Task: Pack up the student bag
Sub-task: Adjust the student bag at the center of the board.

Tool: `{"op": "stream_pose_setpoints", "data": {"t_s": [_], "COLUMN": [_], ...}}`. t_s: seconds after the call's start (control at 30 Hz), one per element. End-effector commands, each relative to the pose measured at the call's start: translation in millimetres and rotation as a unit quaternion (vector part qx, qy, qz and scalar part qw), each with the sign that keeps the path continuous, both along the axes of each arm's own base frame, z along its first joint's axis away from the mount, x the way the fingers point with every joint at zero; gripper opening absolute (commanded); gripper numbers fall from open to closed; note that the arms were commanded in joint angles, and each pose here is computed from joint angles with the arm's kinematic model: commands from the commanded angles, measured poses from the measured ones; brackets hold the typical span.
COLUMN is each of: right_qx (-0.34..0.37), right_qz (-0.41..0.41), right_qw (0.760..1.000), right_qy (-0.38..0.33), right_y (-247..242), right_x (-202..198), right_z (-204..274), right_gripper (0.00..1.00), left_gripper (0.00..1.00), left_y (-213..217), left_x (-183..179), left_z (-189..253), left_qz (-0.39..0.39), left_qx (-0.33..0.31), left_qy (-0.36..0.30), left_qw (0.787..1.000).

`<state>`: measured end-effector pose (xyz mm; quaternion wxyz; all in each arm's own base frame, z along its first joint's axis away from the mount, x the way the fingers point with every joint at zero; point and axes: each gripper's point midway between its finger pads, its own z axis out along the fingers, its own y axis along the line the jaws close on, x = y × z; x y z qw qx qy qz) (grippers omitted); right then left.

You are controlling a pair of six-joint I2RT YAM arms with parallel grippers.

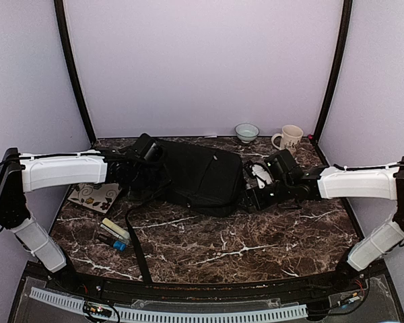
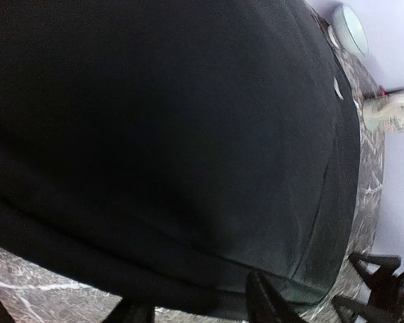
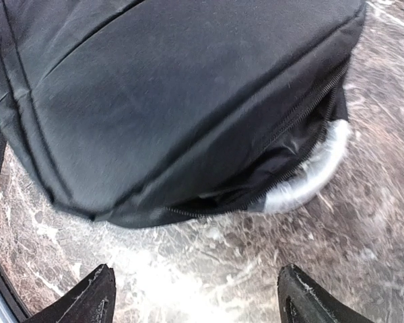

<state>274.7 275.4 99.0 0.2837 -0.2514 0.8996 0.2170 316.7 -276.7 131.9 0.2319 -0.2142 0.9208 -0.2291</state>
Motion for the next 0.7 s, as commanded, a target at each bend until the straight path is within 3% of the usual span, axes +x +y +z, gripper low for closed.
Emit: {"op": "stream_pose_setpoints", "data": {"t_s": [0.0,0.1,0.2,0.33,0.57,0.67], "right_qx": [0.015,0.013,0.010,0.019,0.032,0.038], "right_qz": [-0.034,-0.041,-0.048,-0.064,-0.087,-0.091], "right_qw": [0.999,0.999,0.998,0.997,0.995,0.995], "right_qy": [-0.016,-0.023,-0.030,-0.029,-0.025,-0.025], "right_y": [-13.1,-20.6,-26.4,-33.6,-43.4,-44.4], "right_x": [-2.0,-5.7,-7.4,-12.2,-19.1,-20.6], "right_z": [14.3,21.6,29.9,35.9,37.8,39.8], "right_gripper": [0.84,0.84,0.84,0.85,0.84,0.85], "left_gripper": [0.53,0.56,0.56,0.55,0.55,0.57], "left_y": [-16.4,-19.1,-22.6,-36.5,-41.2,-27.8], "left_x": [9.5,10.4,8.5,-9.3,-58.2,-59.5], "left_z": [48.6,72.0,86.8,79.1,50.7,32.1], "left_qz": [-0.201,-0.300,-0.388,-0.505,-0.686,-0.715], "left_qx": [0.105,0.166,0.222,0.237,0.221,0.253], "left_qy": [-0.127,-0.199,-0.270,-0.317,-0.316,-0.285], "left_qw": [0.966,0.918,0.853,0.767,0.617,0.586]}}
